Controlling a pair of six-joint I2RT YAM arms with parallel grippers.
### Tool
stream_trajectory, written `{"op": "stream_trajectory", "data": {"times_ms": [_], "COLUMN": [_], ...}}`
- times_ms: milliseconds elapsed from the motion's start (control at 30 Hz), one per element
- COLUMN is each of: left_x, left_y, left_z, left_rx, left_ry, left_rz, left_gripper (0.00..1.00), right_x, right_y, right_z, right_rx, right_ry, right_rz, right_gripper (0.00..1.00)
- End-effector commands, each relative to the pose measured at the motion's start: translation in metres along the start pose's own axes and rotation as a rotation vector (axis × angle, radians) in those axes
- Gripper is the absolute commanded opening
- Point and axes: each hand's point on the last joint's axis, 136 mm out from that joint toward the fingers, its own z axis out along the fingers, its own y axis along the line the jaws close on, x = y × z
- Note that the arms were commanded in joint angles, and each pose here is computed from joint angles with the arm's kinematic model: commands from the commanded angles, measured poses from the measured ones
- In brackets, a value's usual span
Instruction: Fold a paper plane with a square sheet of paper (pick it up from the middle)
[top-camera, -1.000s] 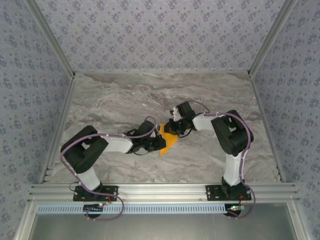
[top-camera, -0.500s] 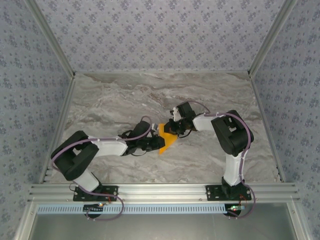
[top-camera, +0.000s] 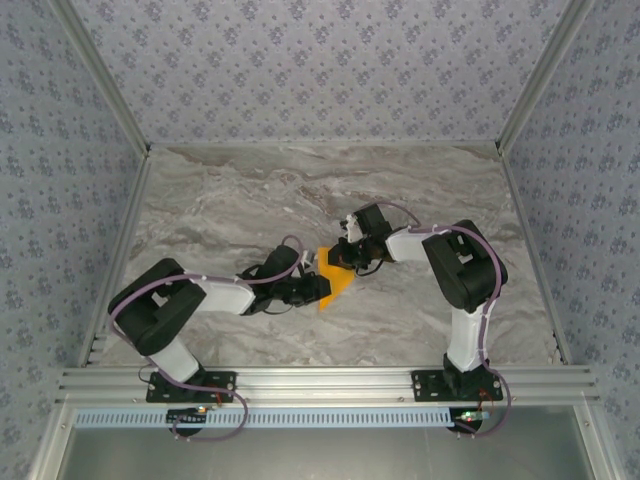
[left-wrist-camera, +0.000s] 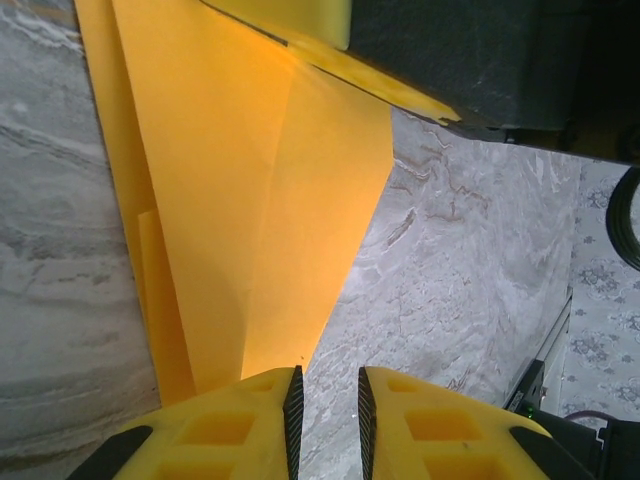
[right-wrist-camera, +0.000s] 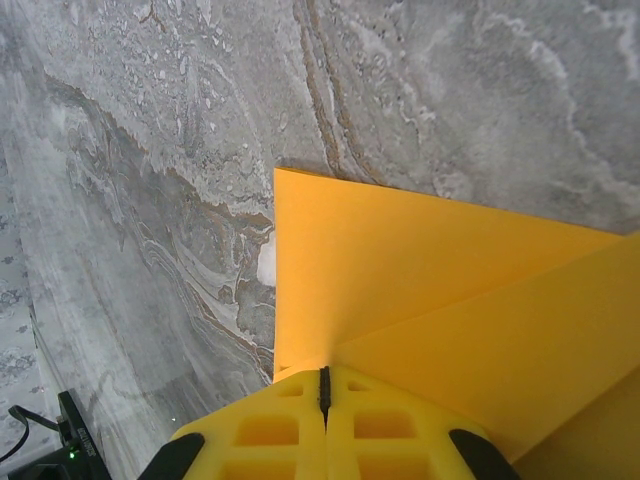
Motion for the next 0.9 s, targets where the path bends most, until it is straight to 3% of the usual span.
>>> {"op": "stream_trajectory", "data": {"times_ms": [0, 867], "left_x": [0.007, 0.024], "left_y": [0.001, 0.01], "left_z": [0.004, 0.014], "left_rx": [0.01, -0.026], "left_ry": [0.028, 0.065], "left_rz": [-0.003, -0.022], "left_gripper": [0.24, 0.24], "right_x": [0.021, 0.023], "right_y": [-0.044, -0.051], "right_z": [0.009, 0.01], "right_rx": [0.134, 0.146], "right_ry": [0.047, 0.056], "right_rz": [0.087, 0.106], "right_gripper": [0.07, 0.07]}}
